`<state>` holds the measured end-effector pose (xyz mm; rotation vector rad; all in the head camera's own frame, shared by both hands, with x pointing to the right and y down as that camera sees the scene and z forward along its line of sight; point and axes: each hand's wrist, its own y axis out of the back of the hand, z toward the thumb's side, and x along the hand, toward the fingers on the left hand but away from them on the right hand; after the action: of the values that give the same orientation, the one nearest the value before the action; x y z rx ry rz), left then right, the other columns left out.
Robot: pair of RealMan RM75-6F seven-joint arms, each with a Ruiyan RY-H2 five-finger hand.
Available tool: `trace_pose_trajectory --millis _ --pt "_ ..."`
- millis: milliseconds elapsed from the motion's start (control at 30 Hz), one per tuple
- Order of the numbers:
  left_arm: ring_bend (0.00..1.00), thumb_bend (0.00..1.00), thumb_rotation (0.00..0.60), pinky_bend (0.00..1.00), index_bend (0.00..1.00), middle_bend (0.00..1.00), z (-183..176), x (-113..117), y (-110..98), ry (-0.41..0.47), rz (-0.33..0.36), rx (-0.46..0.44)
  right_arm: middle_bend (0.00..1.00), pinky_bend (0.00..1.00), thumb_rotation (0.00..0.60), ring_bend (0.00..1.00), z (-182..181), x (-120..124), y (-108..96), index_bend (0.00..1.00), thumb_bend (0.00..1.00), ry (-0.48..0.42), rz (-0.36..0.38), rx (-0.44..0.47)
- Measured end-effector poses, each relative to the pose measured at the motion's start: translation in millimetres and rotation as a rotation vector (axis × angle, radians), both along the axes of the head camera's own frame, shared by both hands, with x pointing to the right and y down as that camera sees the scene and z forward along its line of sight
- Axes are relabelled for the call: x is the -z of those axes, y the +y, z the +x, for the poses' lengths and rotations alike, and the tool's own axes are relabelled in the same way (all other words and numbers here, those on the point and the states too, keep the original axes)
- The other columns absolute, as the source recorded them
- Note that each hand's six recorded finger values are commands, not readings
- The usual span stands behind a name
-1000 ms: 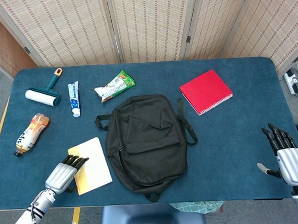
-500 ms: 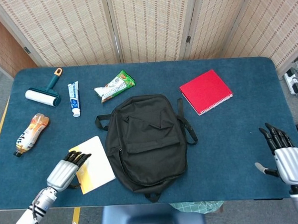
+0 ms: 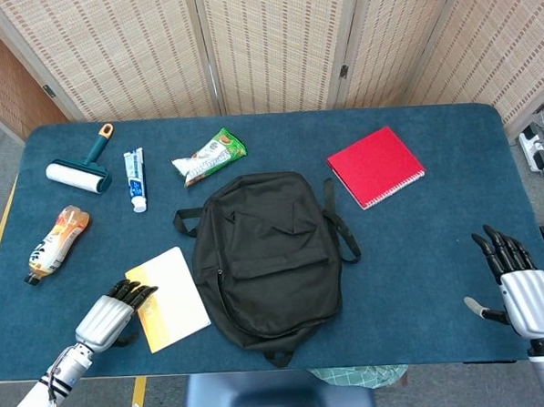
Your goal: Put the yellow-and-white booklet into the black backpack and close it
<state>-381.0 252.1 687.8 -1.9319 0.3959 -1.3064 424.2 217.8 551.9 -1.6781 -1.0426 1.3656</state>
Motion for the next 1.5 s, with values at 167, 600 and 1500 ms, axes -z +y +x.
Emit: trace_pose_trajectory --millis 167,600,1500 --pt "0.14 0.28 0.6 0.14 0.12 0.19 4 -3 -2 0.018 0.002 0.006 0.01 0.08 0.6 0.06 0 1 1 0.0 0.14 0.002 0.002 -0.003" --pt "0.14 0.25 0.6 0.14 0.11 0.19 13 -14 -7 0.009 -0.02 -0.012 0.01 0.08 0.6 0.06 1 1 1 0.0 0.14 0.005 0.004 -0.008" --pt "0.25 0.3 0.6 0.2 0.27 0.33 29 -15 -17 0.207 0.002 0.109 0.01 0.08 0.6 0.06 6 1 2 0.0 0.14 0.006 0.012 -0.018"
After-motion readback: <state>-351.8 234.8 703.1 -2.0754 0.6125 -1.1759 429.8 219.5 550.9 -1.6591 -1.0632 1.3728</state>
